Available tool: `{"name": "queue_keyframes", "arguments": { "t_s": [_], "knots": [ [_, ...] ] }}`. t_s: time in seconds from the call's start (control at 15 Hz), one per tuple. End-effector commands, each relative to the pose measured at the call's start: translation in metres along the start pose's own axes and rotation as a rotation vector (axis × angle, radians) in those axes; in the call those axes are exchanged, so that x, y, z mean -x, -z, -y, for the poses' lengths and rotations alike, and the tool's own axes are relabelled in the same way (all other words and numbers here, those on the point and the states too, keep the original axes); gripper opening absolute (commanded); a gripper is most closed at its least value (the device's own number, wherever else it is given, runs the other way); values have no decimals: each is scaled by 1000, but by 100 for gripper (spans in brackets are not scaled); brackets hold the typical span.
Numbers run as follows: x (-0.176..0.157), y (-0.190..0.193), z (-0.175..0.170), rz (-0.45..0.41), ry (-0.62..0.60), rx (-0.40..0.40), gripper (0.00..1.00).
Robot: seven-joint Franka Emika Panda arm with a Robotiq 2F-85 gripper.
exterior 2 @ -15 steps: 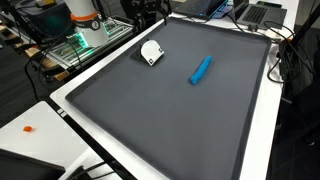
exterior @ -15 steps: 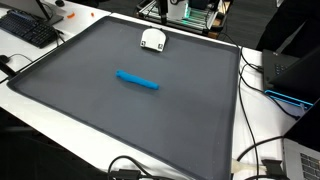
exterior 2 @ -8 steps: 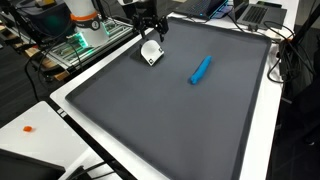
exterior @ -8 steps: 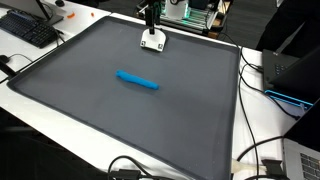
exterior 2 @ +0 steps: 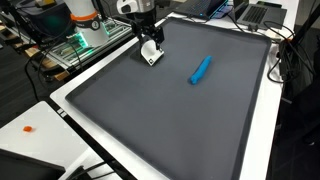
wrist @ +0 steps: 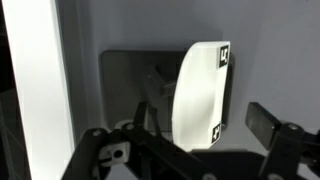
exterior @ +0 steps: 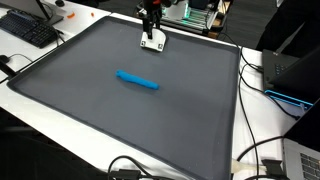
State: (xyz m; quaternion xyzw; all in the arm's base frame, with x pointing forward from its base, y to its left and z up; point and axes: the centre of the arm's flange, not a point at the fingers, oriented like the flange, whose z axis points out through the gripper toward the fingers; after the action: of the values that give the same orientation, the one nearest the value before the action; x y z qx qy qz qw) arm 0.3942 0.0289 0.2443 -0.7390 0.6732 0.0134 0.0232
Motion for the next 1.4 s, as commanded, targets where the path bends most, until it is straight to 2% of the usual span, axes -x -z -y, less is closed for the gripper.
{"name": "queue_keyframes", "arguments": {
  "t_s": [0.0,0.27,0.8,1.2,1.33],
  "knots": [
    [6,-11,0,-5,19,13,100],
    [14,-13,2,-1,45,-3,100],
    [18,-13,12,-95,123,-72,100],
    [15,-16,19,-114,98,-99,100],
    [14,-18,21,-114,86,-101,95]
  ]
}}
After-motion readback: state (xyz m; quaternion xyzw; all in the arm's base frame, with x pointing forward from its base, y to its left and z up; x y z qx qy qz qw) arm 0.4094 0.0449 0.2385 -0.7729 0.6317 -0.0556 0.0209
